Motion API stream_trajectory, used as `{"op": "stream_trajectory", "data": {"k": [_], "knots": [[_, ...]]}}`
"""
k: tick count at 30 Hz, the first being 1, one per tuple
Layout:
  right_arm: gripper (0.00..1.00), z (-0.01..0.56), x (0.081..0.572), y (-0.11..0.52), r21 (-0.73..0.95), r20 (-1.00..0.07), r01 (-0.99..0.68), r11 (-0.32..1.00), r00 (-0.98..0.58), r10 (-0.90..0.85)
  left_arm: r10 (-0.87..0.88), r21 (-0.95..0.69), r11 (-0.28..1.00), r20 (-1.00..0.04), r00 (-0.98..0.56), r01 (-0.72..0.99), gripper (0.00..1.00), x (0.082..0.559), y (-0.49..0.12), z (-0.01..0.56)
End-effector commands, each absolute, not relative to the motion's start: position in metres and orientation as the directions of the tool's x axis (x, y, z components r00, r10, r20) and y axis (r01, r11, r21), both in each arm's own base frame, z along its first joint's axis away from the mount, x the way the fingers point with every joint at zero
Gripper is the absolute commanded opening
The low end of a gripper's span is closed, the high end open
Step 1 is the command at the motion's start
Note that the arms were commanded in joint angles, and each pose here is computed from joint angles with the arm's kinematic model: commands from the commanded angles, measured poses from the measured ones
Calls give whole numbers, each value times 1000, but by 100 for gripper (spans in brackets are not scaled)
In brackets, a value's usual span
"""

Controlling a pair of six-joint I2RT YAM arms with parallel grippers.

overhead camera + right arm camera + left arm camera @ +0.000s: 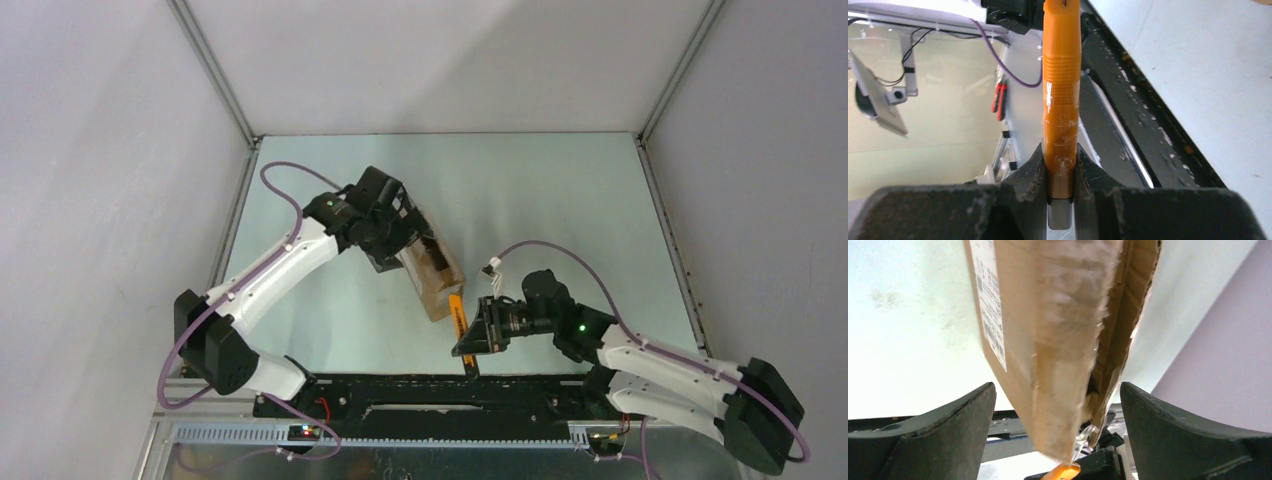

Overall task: Unpack the express box
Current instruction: Cut the express box at the center of the board, then place the knife at the center of the board.

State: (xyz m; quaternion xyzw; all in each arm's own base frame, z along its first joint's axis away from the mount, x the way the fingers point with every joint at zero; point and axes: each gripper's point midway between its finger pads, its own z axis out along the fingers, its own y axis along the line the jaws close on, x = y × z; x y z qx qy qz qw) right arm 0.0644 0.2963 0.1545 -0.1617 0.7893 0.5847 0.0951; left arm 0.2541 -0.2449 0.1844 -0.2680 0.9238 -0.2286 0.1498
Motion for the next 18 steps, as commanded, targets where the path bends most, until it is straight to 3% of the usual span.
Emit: {"op": "stream_trajectory", "data": {"k": [1,11,16,18], "knots": [[0,158,83,276,814,-414,-408,413,-907,-78,-525,-551,767,-246,-815,-329,98,272,-247,224],[0,145,152,207,517,-568,-283,808,-820,76,-507,-505,799,-276,-817,-325,93,273,-227,224],[0,143,191,192,421,-615,-230,877,-784,90,-497,-434,829,-286,-819,-352,84,270,-214,216],[5,138,208,188,380,-628,-211,900,-773,84,-508,-433,824,-280,-815,-365,82,267,-212,212]]}}
